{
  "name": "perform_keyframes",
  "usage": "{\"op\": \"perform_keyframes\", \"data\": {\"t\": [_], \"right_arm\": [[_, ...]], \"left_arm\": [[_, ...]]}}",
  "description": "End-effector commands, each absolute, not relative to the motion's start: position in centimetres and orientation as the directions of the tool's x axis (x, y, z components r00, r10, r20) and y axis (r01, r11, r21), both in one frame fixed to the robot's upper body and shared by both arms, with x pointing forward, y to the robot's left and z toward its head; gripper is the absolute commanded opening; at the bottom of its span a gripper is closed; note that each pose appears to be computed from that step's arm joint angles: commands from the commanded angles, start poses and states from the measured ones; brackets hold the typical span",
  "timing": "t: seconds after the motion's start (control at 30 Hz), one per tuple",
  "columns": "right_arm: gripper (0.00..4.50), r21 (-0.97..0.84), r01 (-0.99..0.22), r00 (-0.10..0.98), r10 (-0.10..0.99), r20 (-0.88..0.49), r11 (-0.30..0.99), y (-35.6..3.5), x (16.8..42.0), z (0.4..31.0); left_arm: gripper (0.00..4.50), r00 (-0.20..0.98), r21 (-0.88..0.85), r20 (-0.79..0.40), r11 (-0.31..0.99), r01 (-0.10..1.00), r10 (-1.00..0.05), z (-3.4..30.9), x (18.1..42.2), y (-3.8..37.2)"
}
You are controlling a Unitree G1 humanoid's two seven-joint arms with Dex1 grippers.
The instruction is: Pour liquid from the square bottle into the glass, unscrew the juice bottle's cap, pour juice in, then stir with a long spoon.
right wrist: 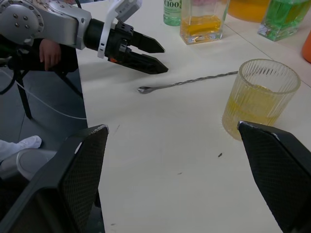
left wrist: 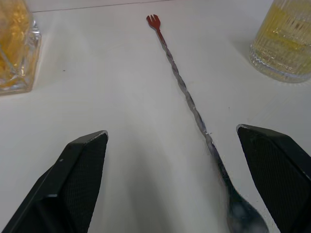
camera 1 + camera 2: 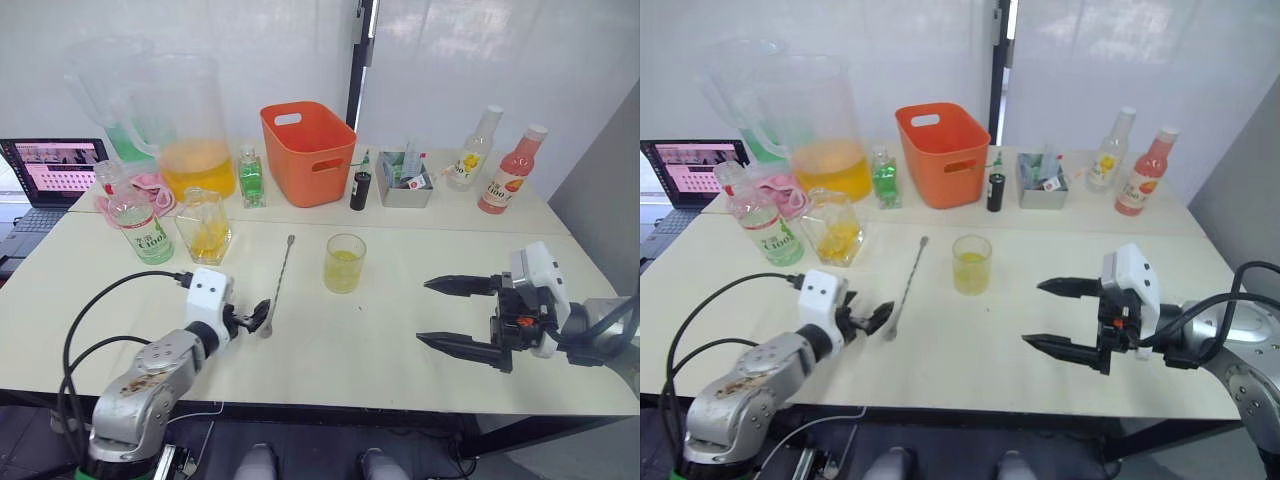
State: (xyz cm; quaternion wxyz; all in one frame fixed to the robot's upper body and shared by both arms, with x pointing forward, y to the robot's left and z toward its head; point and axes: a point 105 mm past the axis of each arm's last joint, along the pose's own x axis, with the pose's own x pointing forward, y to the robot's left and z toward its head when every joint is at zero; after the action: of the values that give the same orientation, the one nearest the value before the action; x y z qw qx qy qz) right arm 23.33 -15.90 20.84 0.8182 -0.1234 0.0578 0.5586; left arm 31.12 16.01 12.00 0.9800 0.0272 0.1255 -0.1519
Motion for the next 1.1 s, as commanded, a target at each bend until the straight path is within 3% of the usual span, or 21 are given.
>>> {"op": "perform_keyframes", "data": {"t": [0.03,0.27,0.53,0.73,0.93,1.1], "right_arm": [[4.5,-0.188,-0.925,0.369,0.901,-0.228,0.331,-15.5,23.0,21.8],[4.5,-0.212,-0.915,0.388,0.894,-0.226,0.343,-15.4,23.1,21.9],[4.5,-0.237,-0.903,0.412,0.879,-0.239,0.359,-15.6,23.2,21.6],[4.5,-0.254,-0.904,0.407,0.875,-0.263,0.344,-15.4,23.1,21.2],[4.5,-0.269,-0.898,0.416,0.869,-0.269,0.347,-15.3,23.7,21.0],[4.5,-0.27,-0.902,0.407,0.872,-0.273,0.336,-14.9,24.1,20.8]], "left_arm": [[4.49,0.925,0.034,-0.261,0.955,0.294,-0.276,12.0,32.4,14.9],[4.49,0.909,0.023,-0.305,0.952,0.307,-0.285,10.2,34.2,12.2],[2.05,0.901,0.034,-0.352,0.959,0.282,-0.253,8.7,34.7,12.1],[0.04,0.895,0.048,-0.336,0.943,0.328,-0.294,8.8,34.3,12.9],[0.01,0.926,0.1,-0.277,0.951,0.294,-0.257,10.1,33.8,17.5],[0.01,0.926,0.147,-0.234,0.931,0.335,-0.297,11.0,32.7,20.5]]}}
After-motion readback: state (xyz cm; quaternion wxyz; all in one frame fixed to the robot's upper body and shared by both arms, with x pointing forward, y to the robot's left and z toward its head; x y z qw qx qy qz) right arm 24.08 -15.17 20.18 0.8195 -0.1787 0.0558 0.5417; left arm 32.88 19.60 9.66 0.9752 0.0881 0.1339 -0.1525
